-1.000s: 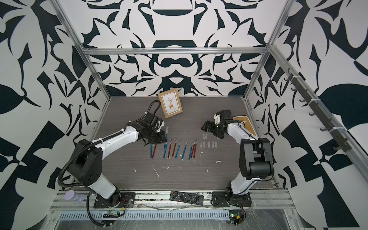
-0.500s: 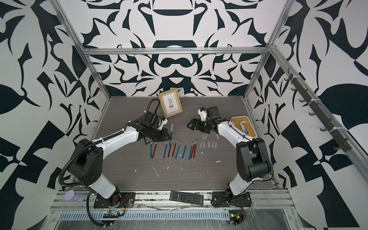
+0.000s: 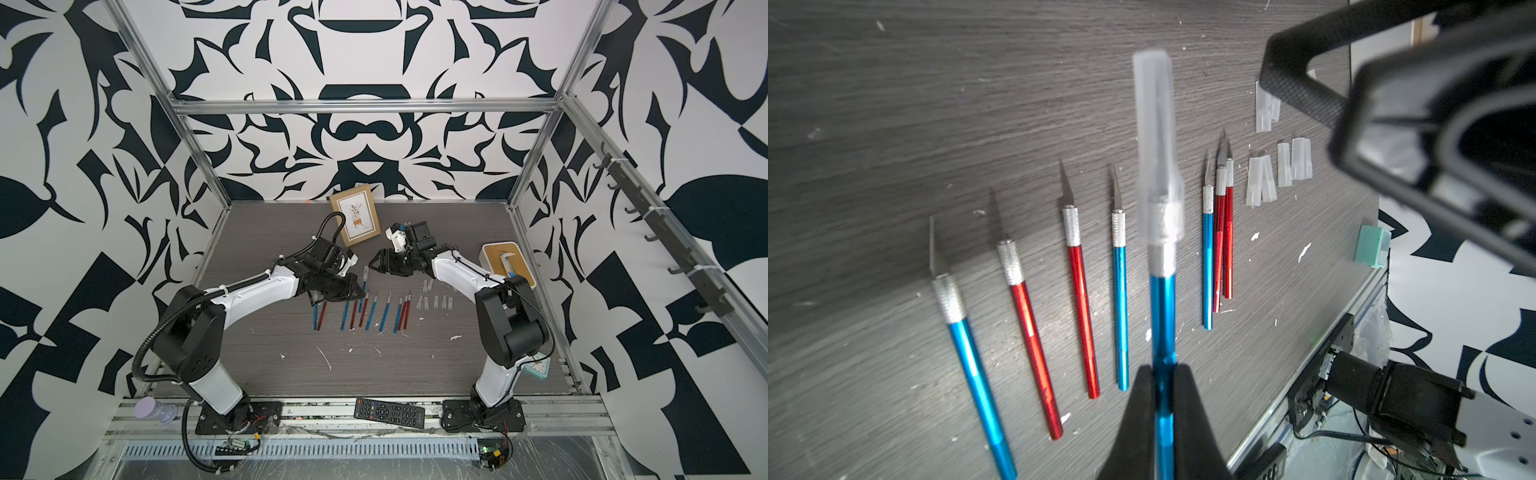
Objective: Remove protective caps from carving knives
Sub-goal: Remove the protective sleeve from the carving knife.
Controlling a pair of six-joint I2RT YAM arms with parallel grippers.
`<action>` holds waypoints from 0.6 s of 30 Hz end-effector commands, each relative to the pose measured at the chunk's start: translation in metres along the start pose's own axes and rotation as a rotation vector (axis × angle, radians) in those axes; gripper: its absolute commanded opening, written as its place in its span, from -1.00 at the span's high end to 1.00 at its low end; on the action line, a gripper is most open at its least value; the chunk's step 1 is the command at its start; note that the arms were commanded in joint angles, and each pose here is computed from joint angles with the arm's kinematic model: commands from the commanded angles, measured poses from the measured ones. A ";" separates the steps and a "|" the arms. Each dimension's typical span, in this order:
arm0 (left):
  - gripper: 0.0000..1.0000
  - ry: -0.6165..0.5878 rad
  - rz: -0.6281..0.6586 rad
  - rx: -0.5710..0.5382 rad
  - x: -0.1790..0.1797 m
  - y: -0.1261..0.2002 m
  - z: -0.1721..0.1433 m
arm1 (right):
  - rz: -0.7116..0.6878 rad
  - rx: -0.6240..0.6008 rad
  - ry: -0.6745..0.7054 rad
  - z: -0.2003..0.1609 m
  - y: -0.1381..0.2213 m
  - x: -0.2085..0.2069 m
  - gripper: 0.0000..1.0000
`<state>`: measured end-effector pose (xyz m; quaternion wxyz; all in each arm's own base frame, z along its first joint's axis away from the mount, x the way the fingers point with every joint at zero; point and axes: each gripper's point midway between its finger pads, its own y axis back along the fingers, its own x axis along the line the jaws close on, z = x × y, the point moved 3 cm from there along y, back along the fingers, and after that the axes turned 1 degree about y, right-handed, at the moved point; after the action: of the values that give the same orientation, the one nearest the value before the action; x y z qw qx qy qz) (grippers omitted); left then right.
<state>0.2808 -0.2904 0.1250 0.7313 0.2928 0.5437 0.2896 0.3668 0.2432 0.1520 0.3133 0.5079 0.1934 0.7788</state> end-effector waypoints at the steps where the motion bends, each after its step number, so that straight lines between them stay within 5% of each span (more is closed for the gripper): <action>1: 1.00 -0.010 -0.003 -0.014 -0.006 0.000 0.006 | 0.054 -0.050 0.023 0.014 0.003 0.018 -0.12; 18: 1.00 -0.015 0.013 -0.009 -0.006 -0.003 0.005 | 0.087 -0.016 -0.033 0.008 -0.023 0.016 0.08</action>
<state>0.2803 -0.2937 0.1232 0.7322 0.2972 0.5381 0.2932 0.3713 0.2621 0.1331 0.2994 0.5375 0.1819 0.7670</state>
